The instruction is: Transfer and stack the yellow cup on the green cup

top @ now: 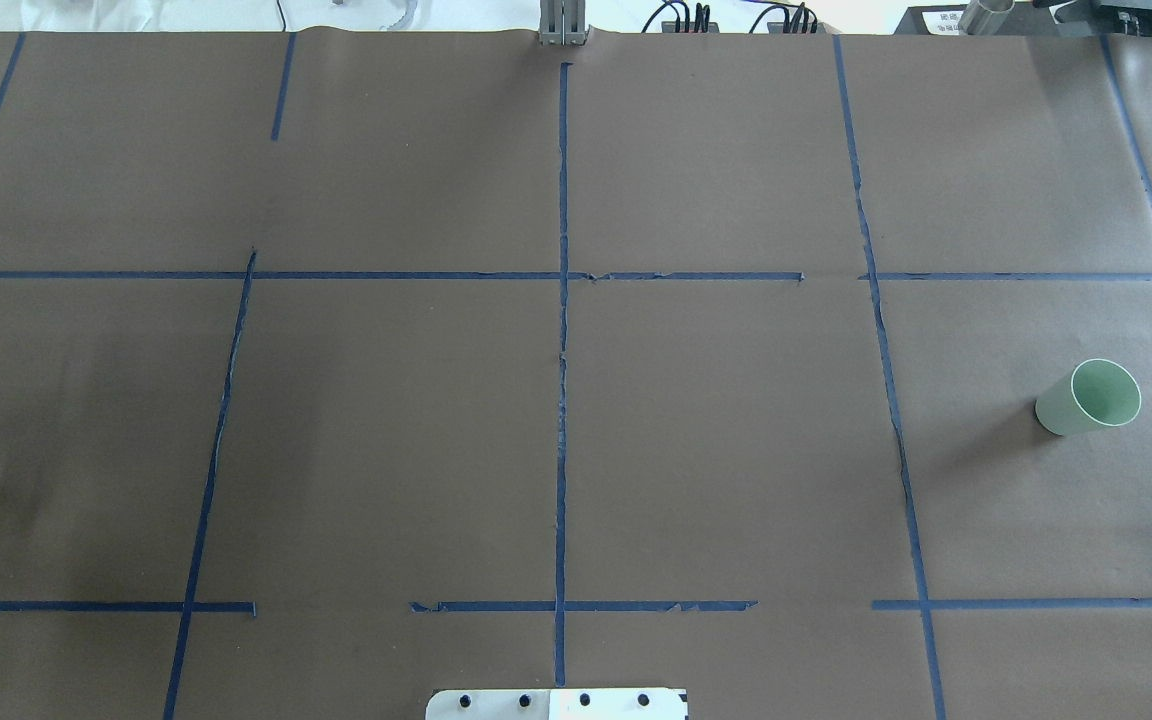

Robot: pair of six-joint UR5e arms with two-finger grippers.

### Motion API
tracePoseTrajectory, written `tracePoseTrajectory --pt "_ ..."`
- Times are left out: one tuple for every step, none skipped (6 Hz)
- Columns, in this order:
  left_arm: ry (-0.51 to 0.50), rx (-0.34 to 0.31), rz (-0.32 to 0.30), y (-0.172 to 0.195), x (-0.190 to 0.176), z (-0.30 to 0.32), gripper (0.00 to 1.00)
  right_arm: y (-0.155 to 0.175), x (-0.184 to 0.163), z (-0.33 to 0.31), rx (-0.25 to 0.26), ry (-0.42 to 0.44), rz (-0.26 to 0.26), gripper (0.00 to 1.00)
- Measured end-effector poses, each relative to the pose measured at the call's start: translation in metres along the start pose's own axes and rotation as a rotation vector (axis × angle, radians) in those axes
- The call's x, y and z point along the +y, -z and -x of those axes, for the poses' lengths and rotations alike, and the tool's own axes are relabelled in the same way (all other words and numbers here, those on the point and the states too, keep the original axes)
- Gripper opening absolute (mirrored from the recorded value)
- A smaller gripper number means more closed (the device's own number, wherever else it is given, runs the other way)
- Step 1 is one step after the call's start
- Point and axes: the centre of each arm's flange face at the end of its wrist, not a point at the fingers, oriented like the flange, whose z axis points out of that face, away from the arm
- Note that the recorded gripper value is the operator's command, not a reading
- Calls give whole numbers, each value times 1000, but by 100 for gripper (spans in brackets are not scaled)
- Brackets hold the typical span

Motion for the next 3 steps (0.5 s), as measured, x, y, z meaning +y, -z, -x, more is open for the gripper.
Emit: tracePoseTrajectory --pt "85 -93 -76 -10 1 9 99 -2 0 2 -2 4 4 100" --pt "191 -155 -138 -14 1 16 99 -4 0 4 -4 9 10 100" --pt "296 -184 -191 -14 5 21 100 -5 0 5 -7 12 11 100"
